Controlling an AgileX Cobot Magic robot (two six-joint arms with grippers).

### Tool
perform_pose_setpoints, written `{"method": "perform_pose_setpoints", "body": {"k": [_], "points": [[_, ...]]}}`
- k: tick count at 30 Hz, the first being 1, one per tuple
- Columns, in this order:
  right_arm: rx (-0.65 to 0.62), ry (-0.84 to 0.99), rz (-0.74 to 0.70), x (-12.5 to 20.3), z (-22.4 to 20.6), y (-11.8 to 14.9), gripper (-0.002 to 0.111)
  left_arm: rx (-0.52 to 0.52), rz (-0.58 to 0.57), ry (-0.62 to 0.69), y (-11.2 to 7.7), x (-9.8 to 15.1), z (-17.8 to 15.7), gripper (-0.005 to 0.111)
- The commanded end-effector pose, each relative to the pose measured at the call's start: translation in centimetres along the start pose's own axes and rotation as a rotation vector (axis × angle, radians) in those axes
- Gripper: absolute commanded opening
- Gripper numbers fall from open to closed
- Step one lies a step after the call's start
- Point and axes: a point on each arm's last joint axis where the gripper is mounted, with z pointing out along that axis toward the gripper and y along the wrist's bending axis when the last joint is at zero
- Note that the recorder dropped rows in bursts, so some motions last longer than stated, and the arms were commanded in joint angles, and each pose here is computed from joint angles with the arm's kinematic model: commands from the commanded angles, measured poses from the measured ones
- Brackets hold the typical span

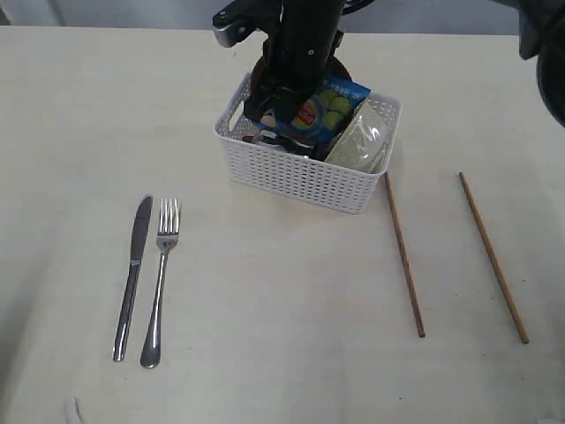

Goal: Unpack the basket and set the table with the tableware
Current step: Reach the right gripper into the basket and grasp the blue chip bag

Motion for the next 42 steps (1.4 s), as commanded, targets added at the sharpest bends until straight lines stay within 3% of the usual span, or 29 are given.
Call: {"method": "perform_pose_setpoints", "body": {"k": [1, 6, 8, 13, 15, 35, 37, 42], "points": [[0.039, -0.067, -0.010, -0.4, -2.3, -0.3, 0.000, -0.002, -0.003, -0.008, 0.0, 0.0, 0.0, 0.000], [0.110, -0.111, 0.037, -0.8, -4.3, -1.1, 0.001, -0.002, -0.003, -0.008, 0.0, 0.0, 0.0, 0.000], [0.148, -0.122, 0.057, -0.9, -5.2, -1.6, 0.011, -0.002, -0.003, -0.008, 0.0, 0.0, 0.0, 0.000], [0.196, -0.114, 0.049, -1.0, -6.2, -2.2, 0.052, -0.002, -0.003, -0.008, 0.0, 0.0, 0.0, 0.000], [0.197, -0.102, 0.045, -0.9, -6.0, -2.3, 0.054, -0.002, -0.003, -0.008, 0.0, 0.0, 0.0, 0.000], [0.206, 0.009, -0.031, -0.9, -0.6, -3.0, 0.054, -0.002, -0.003, -0.008, 0.0, 0.0, 0.0, 0.000], [0.203, 0.015, -0.032, -0.8, -0.3, -3.1, 0.046, -0.002, -0.003, -0.008, 0.0, 0.0, 0.0, 0.000], [0.214, 0.029, -0.038, -0.7, -0.3, -3.2, 0.000, -0.002, -0.003, -0.008, 0.0, 0.0, 0.0, 0.000]]}}
